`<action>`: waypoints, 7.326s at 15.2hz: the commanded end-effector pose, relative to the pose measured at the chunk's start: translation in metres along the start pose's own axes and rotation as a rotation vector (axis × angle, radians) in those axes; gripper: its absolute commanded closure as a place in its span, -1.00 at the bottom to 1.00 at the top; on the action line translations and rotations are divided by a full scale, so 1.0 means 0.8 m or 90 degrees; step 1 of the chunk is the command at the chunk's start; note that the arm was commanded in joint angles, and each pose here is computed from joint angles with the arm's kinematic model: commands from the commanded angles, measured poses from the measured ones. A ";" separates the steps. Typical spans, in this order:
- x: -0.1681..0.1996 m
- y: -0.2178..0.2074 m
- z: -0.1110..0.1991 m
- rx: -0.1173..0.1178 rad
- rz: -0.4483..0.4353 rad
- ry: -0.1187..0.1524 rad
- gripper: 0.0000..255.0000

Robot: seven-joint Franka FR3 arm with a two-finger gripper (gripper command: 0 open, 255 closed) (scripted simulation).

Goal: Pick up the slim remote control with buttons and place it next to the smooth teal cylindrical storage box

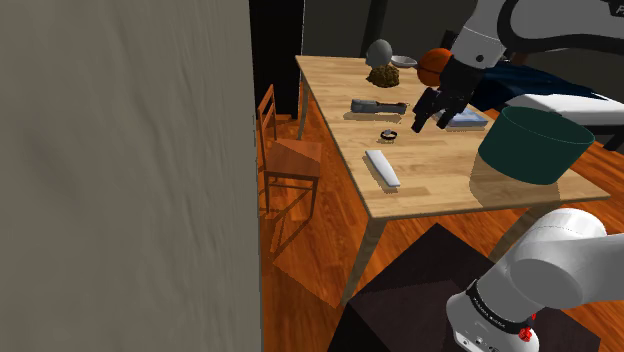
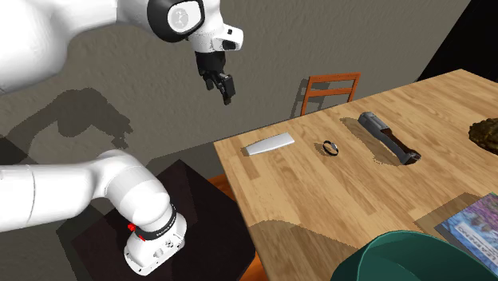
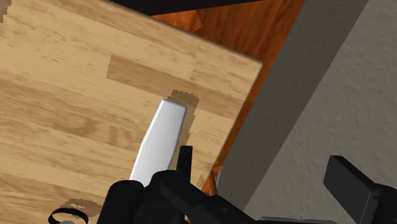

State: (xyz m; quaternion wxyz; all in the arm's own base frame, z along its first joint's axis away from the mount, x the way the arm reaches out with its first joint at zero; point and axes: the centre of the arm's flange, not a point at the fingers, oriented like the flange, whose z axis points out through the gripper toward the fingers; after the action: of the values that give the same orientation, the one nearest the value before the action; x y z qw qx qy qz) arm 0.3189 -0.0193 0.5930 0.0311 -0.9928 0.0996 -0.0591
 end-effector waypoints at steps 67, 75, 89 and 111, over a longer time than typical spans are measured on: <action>0.199 0.114 0.229 -0.053 0.187 -0.058 1.00; 0.204 0.110 0.177 -0.053 0.187 -0.058 1.00; 0.215 0.103 0.085 -0.053 0.187 -0.058 1.00; 0.269 0.308 0.018 -0.053 0.187 -0.058 1.00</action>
State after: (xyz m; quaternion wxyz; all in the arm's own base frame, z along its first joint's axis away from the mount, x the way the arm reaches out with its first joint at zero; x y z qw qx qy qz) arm 0.4803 -0.2887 0.5827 0.0033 -0.9694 0.2453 -0.0044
